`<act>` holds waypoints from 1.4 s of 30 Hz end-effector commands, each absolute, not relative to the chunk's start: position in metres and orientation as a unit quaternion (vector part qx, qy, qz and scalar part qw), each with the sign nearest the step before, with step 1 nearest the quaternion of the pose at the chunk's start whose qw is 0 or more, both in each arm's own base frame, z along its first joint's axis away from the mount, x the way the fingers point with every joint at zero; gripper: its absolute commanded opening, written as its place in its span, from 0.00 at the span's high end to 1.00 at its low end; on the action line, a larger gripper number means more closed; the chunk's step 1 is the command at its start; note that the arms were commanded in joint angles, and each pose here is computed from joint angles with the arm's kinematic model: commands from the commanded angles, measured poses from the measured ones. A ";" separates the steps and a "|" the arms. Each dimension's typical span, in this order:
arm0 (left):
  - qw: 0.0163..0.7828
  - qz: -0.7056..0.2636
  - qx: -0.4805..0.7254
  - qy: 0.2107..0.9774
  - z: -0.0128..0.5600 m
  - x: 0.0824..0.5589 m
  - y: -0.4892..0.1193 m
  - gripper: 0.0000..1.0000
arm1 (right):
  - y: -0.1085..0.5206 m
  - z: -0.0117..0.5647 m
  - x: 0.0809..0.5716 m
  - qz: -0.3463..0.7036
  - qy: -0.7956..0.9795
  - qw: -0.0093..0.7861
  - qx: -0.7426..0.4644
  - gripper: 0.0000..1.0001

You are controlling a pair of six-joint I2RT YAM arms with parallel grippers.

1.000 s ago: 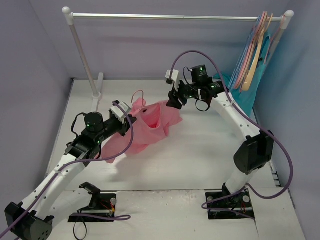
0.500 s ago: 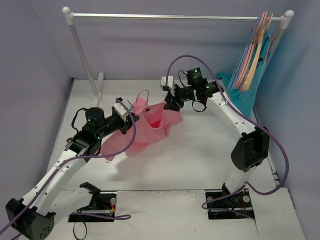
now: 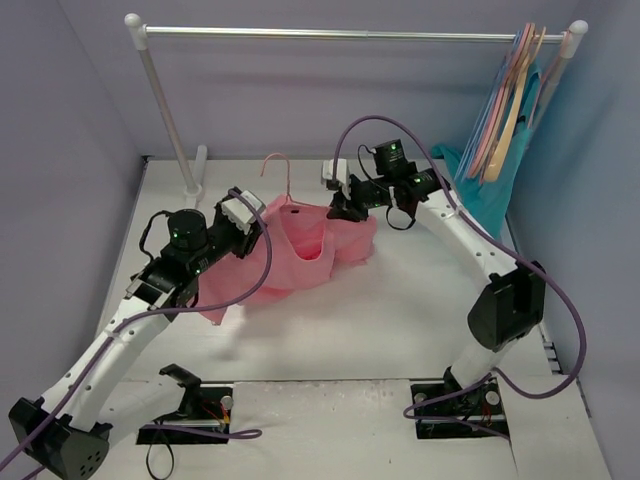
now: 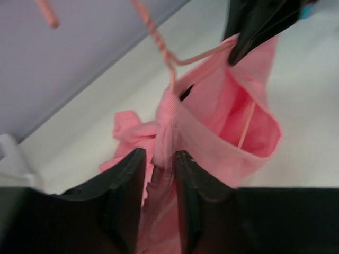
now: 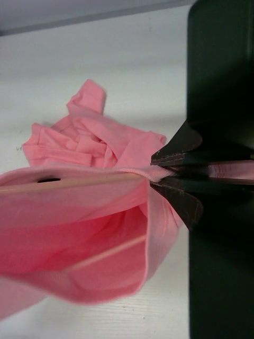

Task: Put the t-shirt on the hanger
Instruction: Place the T-shirt on the hanger, then place the hanger at the clothesline.

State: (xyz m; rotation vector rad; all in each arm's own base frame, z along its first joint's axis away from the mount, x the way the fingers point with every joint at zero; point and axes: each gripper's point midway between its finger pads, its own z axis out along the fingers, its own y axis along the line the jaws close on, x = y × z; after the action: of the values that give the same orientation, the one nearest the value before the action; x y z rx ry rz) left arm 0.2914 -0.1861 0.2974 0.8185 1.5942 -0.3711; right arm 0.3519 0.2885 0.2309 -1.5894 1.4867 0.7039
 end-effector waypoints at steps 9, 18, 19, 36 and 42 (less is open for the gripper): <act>0.708 0.092 0.161 0.681 0.395 0.321 -0.070 0.28 | 0.252 0.400 0.372 0.143 0.515 0.636 -0.557 1.00; 0.720 0.127 -0.001 0.682 0.466 0.306 -0.023 0.27 | 0.205 0.613 0.343 0.071 0.387 0.841 -0.372 1.00; 0.718 0.124 -0.008 0.685 0.470 0.303 -0.021 0.27 | 0.201 0.623 0.341 0.071 0.383 0.850 -0.355 1.00; 0.659 0.110 -0.051 0.743 0.430 0.289 -0.014 0.26 | 0.236 0.552 0.342 0.195 0.514 0.721 -0.422 1.00; 0.632 0.090 -0.048 0.768 0.415 0.291 -0.023 0.26 | 0.204 0.523 0.375 0.115 0.607 0.698 -0.361 1.00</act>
State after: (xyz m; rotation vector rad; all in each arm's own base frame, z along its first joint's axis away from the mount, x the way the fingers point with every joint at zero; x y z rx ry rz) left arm 0.2925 -0.0217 0.4041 -0.0573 1.7658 0.2600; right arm 0.3673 0.2264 0.4934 -0.9272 1.3707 0.3718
